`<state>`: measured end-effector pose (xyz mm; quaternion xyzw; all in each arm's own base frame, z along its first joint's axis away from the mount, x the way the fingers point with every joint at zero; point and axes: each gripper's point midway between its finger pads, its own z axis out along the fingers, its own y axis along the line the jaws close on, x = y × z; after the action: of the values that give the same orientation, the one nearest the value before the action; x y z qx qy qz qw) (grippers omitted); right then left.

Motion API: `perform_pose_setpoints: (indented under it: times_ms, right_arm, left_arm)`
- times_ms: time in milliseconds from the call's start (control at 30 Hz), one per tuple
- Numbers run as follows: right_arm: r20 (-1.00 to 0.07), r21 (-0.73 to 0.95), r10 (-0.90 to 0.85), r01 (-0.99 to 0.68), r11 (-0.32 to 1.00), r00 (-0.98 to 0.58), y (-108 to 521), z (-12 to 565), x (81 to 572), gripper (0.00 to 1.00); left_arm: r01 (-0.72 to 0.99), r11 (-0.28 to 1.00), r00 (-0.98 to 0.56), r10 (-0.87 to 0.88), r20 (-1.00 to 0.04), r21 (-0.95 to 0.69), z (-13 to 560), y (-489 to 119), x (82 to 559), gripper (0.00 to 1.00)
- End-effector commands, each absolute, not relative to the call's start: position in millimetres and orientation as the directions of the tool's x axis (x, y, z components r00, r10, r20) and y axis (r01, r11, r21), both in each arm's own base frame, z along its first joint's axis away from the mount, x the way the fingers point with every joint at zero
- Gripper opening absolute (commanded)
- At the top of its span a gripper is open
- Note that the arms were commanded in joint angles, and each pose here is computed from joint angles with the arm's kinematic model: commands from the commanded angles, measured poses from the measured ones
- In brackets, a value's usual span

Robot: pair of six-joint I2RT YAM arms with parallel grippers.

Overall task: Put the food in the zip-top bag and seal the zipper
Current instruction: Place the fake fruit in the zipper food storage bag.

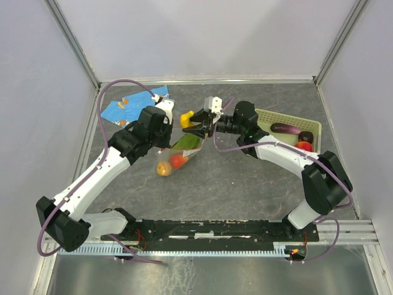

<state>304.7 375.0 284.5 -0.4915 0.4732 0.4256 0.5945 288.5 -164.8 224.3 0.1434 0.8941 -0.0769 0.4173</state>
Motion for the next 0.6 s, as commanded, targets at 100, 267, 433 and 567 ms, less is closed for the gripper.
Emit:
perform_pose_setpoints:
  times_ms: [100,267,433,567]
  right_arm:
    - [-0.925,-0.36,0.135,-0.933,-0.015,0.355,392,302,289,0.17]
    - [-0.93,-0.353,0.131,-0.934,-0.056,0.344,397,280,289,0.15]
    - [-0.928,-0.362,0.116,-0.93,-0.064,0.353,397,270,290,0.13]
    - [-0.905,-0.405,0.176,-0.911,-0.08,0.387,397,295,283,0.11]
  left_arm:
    - [0.356,0.934,-0.542,0.205,-0.815,-0.001,242,-165,295,0.03]
    - [0.351,0.936,-0.541,0.2,-0.817,-0.003,243,-164,295,0.03]
    - [0.352,0.936,-0.541,0.196,-0.818,-0.008,243,-164,296,0.03]
    - [0.359,0.933,-0.545,0.198,-0.814,-0.013,242,-165,296,0.03]
